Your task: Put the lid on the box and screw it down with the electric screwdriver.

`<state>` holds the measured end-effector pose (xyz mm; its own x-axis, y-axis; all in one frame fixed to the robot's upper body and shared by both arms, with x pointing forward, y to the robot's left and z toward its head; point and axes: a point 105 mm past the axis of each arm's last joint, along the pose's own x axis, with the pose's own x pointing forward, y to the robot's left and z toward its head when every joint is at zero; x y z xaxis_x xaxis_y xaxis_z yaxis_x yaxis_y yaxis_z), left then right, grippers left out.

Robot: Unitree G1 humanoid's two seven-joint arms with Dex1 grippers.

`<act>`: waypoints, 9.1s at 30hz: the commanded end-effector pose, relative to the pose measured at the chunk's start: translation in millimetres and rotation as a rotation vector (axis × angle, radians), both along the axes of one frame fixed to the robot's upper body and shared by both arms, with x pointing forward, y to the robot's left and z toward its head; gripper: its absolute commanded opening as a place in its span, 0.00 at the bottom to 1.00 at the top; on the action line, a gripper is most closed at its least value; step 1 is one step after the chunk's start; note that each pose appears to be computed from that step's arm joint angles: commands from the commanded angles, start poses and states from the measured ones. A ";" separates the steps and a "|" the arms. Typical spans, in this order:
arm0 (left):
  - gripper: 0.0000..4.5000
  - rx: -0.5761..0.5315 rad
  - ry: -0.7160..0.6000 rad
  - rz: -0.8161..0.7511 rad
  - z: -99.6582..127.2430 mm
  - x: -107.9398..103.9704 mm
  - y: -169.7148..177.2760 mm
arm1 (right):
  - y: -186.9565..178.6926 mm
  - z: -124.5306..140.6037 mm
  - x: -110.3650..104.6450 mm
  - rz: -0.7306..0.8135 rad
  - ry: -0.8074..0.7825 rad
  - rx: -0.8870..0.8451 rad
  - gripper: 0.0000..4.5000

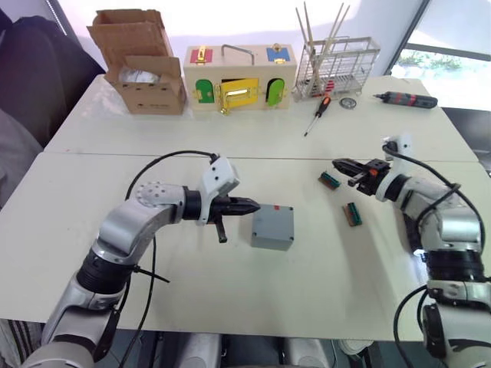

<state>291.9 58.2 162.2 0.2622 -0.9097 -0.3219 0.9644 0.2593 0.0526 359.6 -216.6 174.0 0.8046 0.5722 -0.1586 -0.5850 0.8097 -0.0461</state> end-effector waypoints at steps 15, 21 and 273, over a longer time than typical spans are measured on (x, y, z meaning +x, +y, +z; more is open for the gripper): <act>0.00 0.100 -0.034 -0.109 2.0 -26.6 13.1 | 93.1 -6.4 -75.7 0.350 0.069 0.037 0.00; 0.00 0.093 -0.033 -0.109 1.4 -27.0 11.1 | 91.2 -8.7 -76.2 0.350 0.082 0.025 0.00; 0.00 0.232 -0.058 -0.141 -48.7 1.4 -27.2 | 127.2 -32.5 -90.2 0.262 -0.082 0.181 0.41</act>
